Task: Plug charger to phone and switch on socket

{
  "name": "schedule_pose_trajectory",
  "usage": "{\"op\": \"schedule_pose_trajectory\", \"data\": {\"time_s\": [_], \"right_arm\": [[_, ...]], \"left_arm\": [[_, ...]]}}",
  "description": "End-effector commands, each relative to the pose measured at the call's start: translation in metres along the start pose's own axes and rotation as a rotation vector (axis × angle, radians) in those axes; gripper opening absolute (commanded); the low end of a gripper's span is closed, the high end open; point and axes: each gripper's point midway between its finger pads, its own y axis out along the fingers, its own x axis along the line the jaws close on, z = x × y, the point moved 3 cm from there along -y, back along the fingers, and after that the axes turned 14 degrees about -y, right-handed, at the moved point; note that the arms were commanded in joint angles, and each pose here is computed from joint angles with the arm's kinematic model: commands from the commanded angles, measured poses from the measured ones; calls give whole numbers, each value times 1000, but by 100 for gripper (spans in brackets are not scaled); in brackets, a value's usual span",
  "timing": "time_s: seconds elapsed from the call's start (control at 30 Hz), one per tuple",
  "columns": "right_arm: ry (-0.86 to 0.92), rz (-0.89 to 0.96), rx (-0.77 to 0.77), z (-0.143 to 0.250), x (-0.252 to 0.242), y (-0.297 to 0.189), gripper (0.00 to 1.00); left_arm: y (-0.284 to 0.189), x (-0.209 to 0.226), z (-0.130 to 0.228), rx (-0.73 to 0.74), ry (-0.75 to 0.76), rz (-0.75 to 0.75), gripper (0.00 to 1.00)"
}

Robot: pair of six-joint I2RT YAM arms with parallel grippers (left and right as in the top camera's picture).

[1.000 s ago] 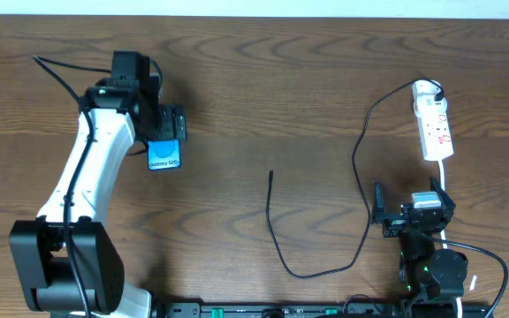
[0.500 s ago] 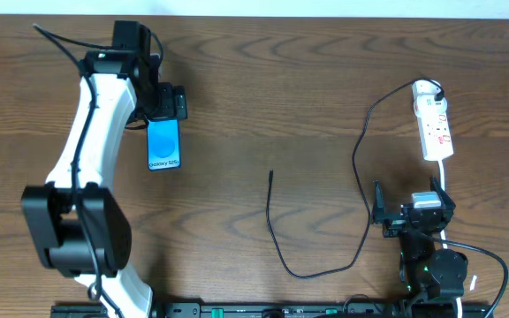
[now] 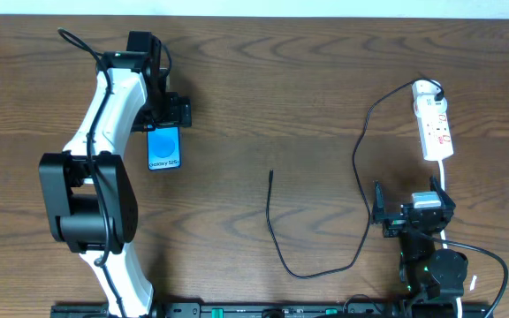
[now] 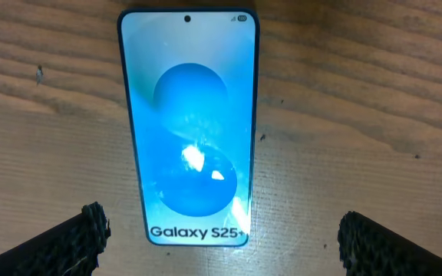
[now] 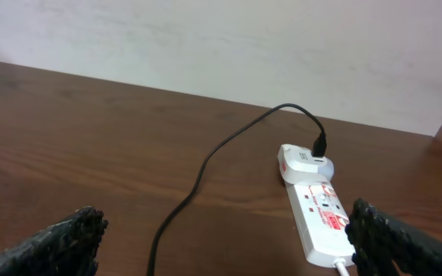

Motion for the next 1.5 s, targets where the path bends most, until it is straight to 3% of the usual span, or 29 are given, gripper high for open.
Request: {"op": "schedule_pose_trajectory", "data": {"time_s": [0.0,0.2,0.87,1.47], "right_arm": [[-11,1,2,1,0,0,99],[-11,1,2,1,0,0,99],[-11,1,2,1,0,0,99],[-11,1,2,1,0,0,99]], "left_arm": [[7,2,-1,3,14,-16,98],[7,11,-6,-35,13,-82,98],[35,18,10,1,14,-95,97],[40,19,-1,-44,-1,-75,98]]}}
